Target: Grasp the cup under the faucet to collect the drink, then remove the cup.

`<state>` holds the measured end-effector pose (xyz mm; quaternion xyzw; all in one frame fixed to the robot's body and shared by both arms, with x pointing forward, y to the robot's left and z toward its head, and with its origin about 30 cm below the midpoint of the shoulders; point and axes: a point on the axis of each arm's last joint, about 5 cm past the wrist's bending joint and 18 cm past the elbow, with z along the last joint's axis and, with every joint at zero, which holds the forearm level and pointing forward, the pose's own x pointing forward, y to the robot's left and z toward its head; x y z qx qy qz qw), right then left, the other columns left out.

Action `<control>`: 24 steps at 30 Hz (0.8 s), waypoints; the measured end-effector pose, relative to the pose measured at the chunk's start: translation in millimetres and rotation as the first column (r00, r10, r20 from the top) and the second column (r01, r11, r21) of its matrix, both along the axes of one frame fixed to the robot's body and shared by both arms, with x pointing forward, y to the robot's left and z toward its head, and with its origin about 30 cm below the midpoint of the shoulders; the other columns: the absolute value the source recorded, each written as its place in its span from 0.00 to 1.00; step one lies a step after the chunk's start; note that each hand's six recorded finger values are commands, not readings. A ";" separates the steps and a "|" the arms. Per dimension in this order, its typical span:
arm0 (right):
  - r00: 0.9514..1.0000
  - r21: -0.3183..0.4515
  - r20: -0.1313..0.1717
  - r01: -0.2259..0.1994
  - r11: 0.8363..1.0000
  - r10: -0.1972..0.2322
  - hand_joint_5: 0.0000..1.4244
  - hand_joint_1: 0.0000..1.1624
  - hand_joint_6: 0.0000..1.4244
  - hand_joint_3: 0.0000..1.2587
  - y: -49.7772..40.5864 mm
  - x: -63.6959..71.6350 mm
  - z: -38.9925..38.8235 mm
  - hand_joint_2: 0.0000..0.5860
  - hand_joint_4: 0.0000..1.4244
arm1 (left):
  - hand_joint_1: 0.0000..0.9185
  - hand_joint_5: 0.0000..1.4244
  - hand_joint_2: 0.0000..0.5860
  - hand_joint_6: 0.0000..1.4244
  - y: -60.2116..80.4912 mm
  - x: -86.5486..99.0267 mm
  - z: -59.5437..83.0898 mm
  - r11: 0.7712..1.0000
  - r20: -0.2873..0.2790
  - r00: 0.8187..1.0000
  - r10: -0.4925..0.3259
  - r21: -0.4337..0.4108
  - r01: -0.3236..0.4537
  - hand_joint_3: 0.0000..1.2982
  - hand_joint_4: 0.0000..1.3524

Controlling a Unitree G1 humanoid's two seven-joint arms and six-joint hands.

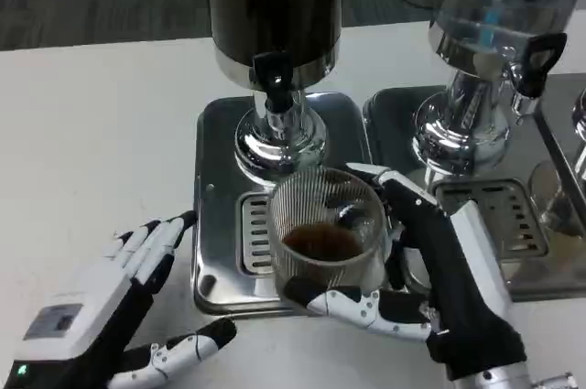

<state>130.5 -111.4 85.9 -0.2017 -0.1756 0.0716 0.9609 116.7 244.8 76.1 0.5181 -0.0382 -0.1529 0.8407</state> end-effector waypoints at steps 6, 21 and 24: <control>0.999 -0.020 -0.015 -0.045 0.999 0.045 0.62 0.87 0.93 0.40 -2.6 -13.3 0.2 0.20 0.44 | 0.00 0.00 0.23 0.00 -4.7 -13.9 4.0 0.998 -0.012 1.000 0.011 0.054 -0.010 0.00 0.00; 0.998 -0.004 -0.005 -0.062 0.998 0.061 0.62 0.86 0.93 0.41 -17.1 -17.8 10.4 0.21 0.44 | 0.00 0.00 0.24 0.00 -16.1 -51.3 21.1 0.993 0.042 0.997 0.066 0.095 -0.070 0.00 0.00; 0.997 -0.009 -0.012 -0.072 0.997 0.072 0.62 0.86 0.94 0.42 -18.4 -18.9 10.9 0.21 0.44 | 0.00 0.00 0.24 0.00 -19.5 -57.2 23.6 0.992 0.040 0.997 0.060 0.109 -0.064 0.00 0.00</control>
